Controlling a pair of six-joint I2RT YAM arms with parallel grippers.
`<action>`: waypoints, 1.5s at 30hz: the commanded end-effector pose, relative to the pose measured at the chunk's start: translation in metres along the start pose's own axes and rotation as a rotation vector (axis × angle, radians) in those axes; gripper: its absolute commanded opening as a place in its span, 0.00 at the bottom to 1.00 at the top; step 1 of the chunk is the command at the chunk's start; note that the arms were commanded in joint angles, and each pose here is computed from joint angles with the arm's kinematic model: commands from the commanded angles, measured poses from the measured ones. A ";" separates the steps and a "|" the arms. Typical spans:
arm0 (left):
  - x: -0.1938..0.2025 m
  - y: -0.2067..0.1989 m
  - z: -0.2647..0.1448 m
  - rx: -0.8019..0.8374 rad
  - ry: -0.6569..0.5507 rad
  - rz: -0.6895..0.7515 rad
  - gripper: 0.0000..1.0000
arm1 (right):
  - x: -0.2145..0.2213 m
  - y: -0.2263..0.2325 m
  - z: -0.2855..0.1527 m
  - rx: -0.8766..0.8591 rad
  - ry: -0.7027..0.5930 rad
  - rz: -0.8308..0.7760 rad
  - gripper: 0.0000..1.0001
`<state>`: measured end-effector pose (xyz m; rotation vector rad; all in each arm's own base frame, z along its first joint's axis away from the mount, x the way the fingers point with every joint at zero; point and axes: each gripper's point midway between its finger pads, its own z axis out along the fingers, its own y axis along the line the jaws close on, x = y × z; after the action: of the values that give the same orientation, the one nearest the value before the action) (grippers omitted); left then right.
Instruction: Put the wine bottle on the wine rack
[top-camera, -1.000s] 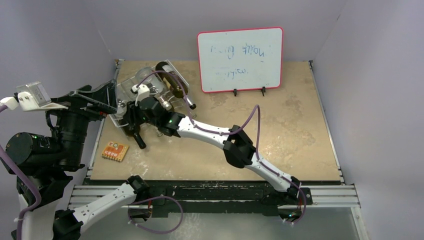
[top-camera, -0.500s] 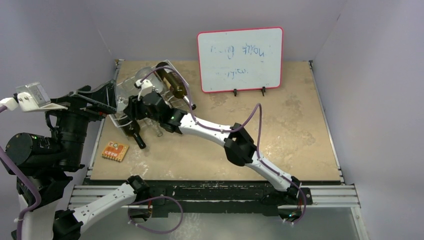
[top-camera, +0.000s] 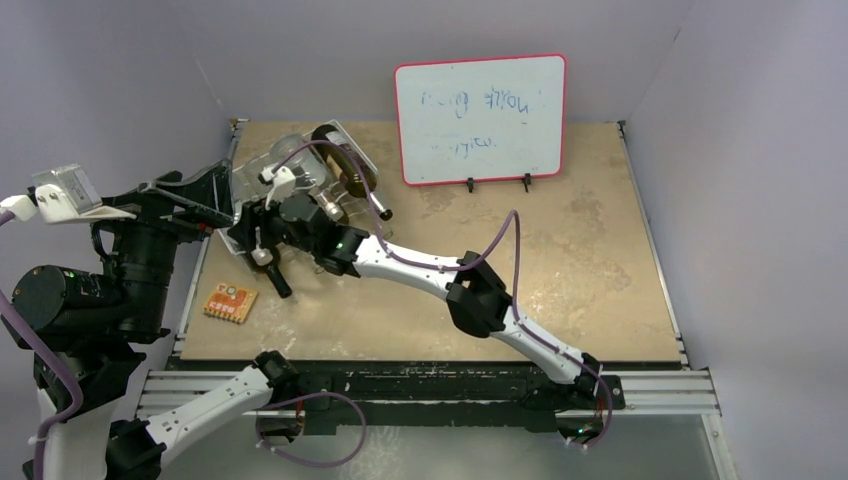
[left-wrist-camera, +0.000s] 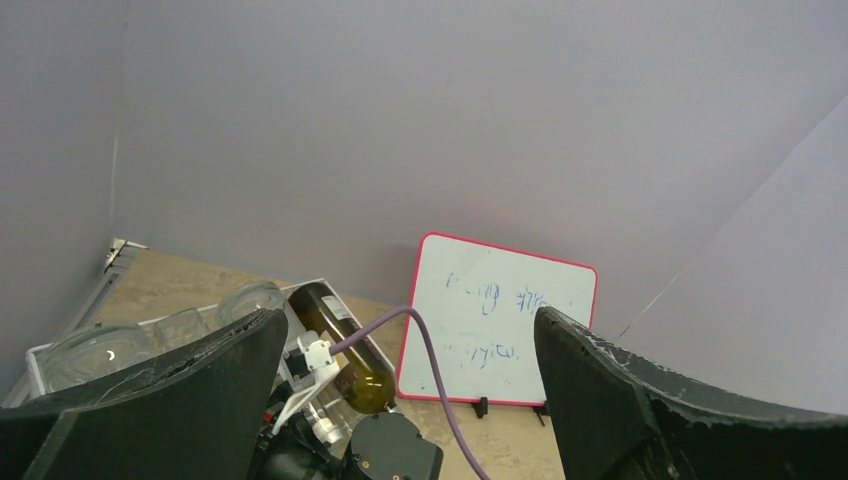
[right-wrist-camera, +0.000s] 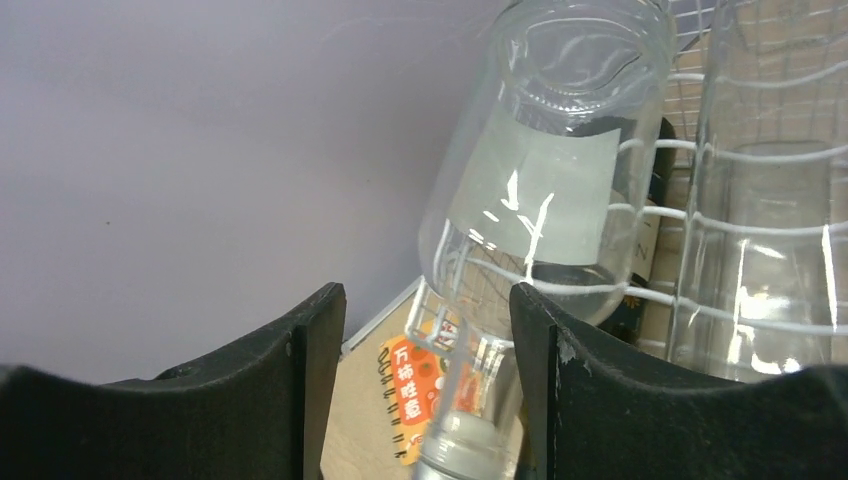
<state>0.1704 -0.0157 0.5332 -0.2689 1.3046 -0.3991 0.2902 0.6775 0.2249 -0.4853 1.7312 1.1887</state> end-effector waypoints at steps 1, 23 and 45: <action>-0.005 -0.003 0.004 -0.002 -0.020 -0.003 0.94 | -0.060 0.044 -0.020 -0.073 -0.108 0.024 0.64; 0.053 0.011 -0.004 -0.024 0.177 0.109 0.95 | -0.097 -0.006 -0.186 0.191 -0.117 -0.087 0.72; 0.093 0.055 -0.025 -0.160 0.228 0.123 0.96 | -0.193 -0.116 -0.528 0.891 -0.465 -0.037 0.77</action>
<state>0.1790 -0.0181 0.3939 -0.2403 1.6538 -0.2095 0.2171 0.1694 0.3634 0.2136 1.6562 0.4856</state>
